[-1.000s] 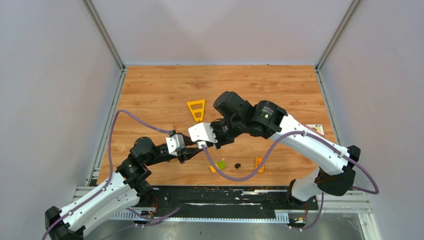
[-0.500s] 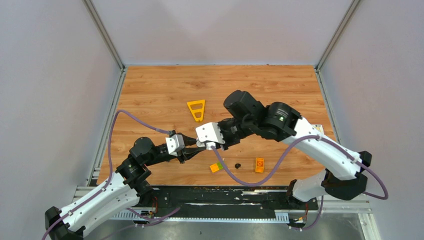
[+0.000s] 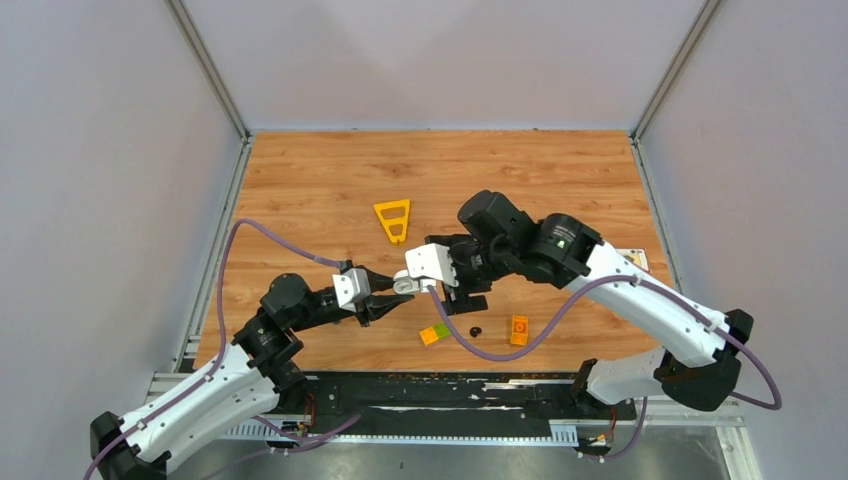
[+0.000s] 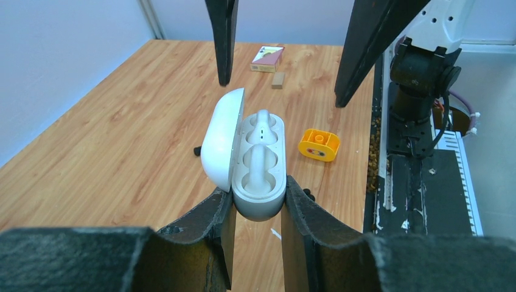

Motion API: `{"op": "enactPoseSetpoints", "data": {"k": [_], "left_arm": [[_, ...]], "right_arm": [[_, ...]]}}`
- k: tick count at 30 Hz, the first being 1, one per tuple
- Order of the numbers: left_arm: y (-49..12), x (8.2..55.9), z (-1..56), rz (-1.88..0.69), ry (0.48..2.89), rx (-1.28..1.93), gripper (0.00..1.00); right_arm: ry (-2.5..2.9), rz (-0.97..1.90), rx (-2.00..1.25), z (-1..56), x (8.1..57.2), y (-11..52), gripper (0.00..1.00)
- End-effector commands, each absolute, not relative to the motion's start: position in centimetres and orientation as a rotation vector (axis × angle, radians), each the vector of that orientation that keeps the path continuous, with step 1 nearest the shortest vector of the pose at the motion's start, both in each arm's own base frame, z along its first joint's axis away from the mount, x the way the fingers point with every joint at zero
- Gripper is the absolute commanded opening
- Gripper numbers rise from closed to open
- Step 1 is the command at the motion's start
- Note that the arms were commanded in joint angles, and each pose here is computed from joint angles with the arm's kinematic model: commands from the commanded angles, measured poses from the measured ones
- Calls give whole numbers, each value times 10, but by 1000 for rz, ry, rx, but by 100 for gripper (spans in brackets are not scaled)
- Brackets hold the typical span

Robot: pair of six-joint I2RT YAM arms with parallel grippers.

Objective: Insert the wireless bluetooth earbuds into the charging case
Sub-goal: Close the charging case, then place the charging case at the center of the board.

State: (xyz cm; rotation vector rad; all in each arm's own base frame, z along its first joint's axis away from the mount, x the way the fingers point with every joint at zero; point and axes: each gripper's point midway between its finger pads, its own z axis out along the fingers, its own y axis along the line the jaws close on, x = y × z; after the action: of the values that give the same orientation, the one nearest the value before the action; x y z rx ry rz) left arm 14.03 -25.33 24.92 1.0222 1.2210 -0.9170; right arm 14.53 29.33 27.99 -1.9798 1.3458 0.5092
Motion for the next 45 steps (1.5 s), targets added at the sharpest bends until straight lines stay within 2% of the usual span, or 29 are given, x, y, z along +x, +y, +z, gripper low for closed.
{"op": "enactPoseSetpoints", "data": {"k": [1,18,24,27,32,39,45], "left_arm": [[-253,143,253,-898,1196,1019,0],[-251,149,252,-887,1231,980,0],[-249,152,252,-875,1245,954,0],[-249,153,250,-871,1250,954,0],[-250,158,243,-860,1287,949,0],[-257,160,226,-897,1364,962,0],[-262,176,215,-896,1528,881,0]], "right_arm": [[1357,559,-1926,285,149,309,75],[1302,692,-1947,294,135,332,76],[1274,582,-1952,295,139,320,76],[1341,425,-1856,295,169,300,76],[1635,489,-1505,306,229,235,76],[1806,519,-1293,277,226,167,77],[1988,764,-1038,237,224,144,75]]}}
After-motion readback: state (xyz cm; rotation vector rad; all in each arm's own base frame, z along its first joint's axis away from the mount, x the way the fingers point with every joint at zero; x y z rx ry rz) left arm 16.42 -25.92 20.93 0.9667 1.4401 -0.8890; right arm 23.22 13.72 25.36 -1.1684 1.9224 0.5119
